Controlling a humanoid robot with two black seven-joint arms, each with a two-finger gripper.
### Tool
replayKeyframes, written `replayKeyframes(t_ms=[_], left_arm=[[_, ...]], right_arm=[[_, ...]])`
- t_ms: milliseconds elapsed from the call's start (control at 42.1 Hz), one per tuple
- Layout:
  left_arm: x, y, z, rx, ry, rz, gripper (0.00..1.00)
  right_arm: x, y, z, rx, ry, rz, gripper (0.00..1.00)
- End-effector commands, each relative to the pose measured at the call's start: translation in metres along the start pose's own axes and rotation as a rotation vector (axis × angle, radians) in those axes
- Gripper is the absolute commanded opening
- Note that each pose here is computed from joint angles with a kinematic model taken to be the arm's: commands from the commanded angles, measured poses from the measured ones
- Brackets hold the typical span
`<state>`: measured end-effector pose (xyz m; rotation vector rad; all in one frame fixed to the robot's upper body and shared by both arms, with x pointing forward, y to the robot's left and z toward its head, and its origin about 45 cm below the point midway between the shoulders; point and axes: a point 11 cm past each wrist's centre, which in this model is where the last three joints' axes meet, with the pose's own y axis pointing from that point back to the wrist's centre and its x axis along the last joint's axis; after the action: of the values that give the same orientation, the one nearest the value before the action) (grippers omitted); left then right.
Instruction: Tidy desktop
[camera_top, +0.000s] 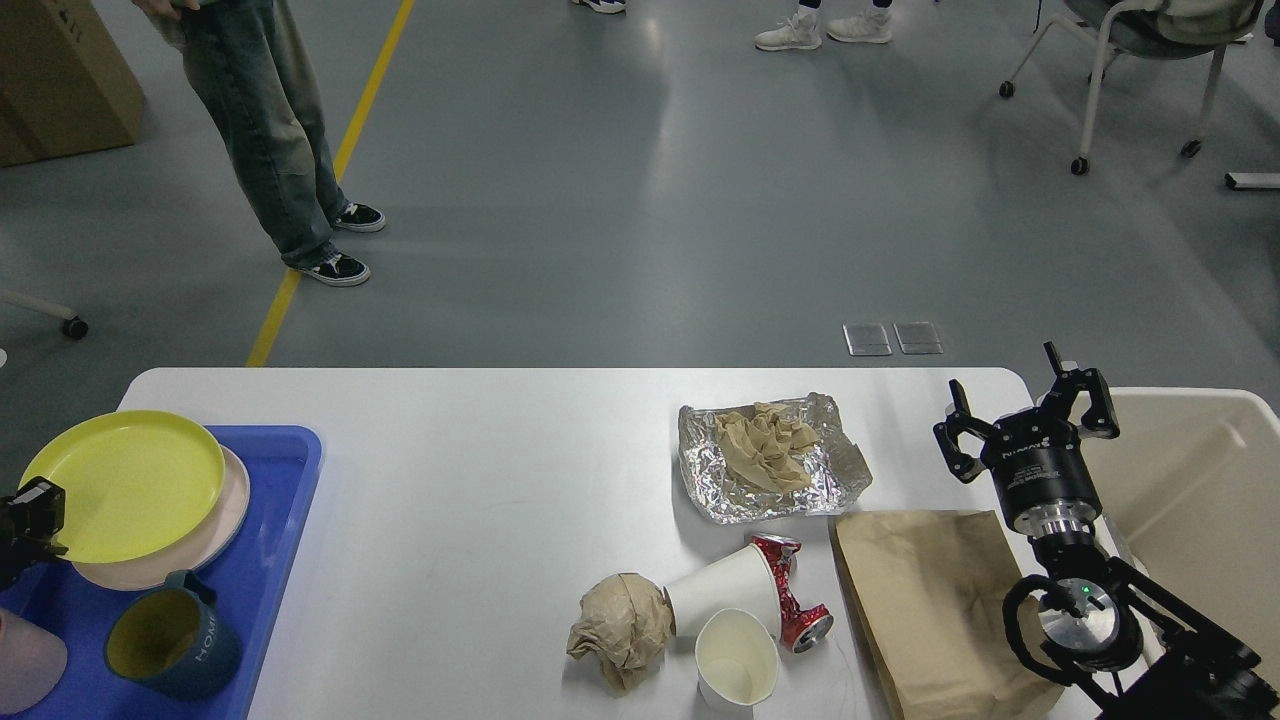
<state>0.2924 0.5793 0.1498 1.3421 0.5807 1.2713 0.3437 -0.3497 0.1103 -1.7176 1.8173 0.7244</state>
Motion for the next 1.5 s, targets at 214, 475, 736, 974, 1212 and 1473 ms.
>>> replayKeyframes(t_ms=[214, 475, 736, 974, 1212, 1473], left_arm=[[-0.009, -0.008, 0.004, 0.024, -0.017, 0.032, 0.0], [-0.022, -0.018, 0.001, 0.047, -0.039, 0.025, 0.0], [-0.028, -0.02, 0.007, 0.033, -0.038, 0.009, 0.0], [-0.032, -0.021, 0.007, 0.032, -0.038, -0.01, 0.0], [-0.027, -0.021, 0.006, 0.033, -0.032, 0.023, 0.74], [-0.027, -0.019, 0.012, 0.02, -0.034, 0.016, 0.92]], right_arm=[[0.0, 0.0, 0.0, 0.001, 0.0, -0.001, 1.0], [0.0, 0.0, 0.0, 0.0, 0.0, 0.0, 1.0], [0.0, 0.0, 0.0, 0.001, 0.0, -0.001, 1.0], [0.0, 0.0, 0.0, 0.001, 0.0, -0.001, 1.0], [0.0, 0.0, 0.0, 0.001, 0.0, -0.001, 1.0], [0.0, 0.0, 0.0, 0.0, -0.001, -0.001, 1.0]])
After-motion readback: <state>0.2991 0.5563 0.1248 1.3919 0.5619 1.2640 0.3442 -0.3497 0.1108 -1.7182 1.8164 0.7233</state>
